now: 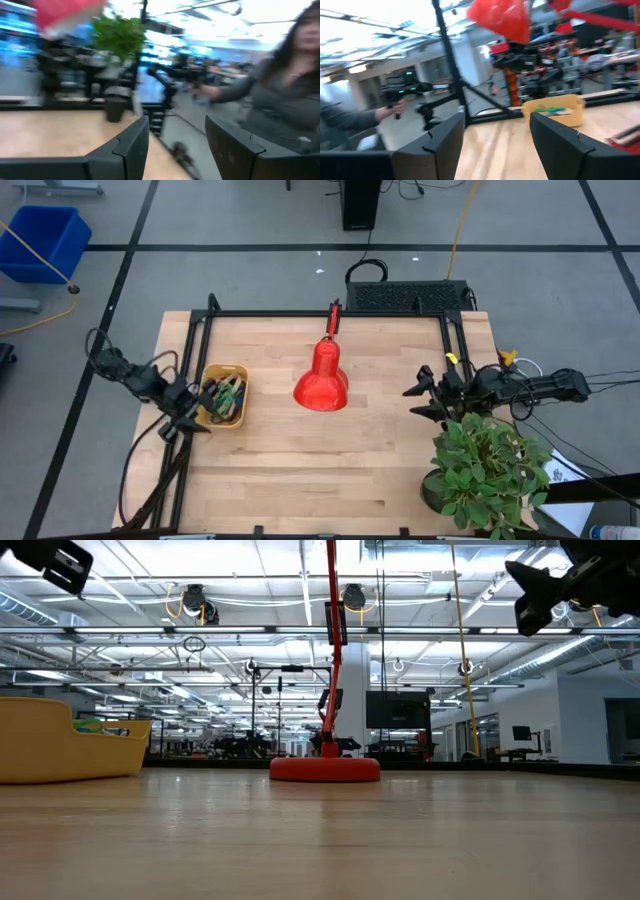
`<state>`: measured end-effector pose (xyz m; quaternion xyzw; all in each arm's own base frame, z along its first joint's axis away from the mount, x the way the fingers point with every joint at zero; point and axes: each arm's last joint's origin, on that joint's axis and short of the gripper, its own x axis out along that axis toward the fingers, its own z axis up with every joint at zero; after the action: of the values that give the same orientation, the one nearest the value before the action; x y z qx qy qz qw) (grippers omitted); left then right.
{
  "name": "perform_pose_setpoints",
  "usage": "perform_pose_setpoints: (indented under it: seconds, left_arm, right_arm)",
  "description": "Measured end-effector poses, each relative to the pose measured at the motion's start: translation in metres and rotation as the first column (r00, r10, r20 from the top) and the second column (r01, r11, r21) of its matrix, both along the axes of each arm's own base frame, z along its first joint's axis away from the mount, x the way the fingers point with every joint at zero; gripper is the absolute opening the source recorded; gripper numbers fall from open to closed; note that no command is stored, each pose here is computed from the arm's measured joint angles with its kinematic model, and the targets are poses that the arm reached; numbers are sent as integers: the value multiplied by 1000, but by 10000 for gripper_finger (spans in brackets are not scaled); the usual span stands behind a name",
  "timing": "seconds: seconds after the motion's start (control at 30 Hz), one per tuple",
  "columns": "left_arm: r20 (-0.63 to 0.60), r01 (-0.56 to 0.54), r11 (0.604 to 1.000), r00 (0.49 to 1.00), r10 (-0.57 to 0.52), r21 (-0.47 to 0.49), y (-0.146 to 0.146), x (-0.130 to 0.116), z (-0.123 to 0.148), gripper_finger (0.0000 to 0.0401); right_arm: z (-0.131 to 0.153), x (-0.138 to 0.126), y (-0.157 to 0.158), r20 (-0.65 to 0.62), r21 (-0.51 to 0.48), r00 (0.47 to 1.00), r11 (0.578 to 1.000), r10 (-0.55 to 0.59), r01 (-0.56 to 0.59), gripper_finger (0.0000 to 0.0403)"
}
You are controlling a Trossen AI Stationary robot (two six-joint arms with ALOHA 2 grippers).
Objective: Pick and place rubber bands into bin
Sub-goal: Return to Home Position
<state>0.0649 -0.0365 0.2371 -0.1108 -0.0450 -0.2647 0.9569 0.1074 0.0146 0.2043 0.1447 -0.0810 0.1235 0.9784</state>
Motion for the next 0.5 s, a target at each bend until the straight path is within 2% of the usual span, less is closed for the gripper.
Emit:
perform_pose_setpoints:
  seconds: [0.17,0.23,0.3,0.37,0.5]
  left_arm:
    - [49,144,988,989,-141,-64,-9,8,-23,200]
    - [62,162,984,986,-158,-71,-11,12,-34,200]
    - [79,146,985,987,-139,-88,-12,14,-42,200]
    - [36,107,991,994,-105,-80,-12,17,-50,200]
    - [81,60,997,995,-56,-47,-10,18,-48,200]
  right_arm:
    - [-3,-1,3,3,-22,994,994,106,-106,221]
    - [-6,0,3,-8,-19,993,993,120,-120,223]
    - [-11,0,3,-22,-1,993,993,117,-117,223]
    - [-14,0,1,-21,17,994,994,108,-108,222]
    - [-8,-3,-2,66,13,992,994,108,-109,222]
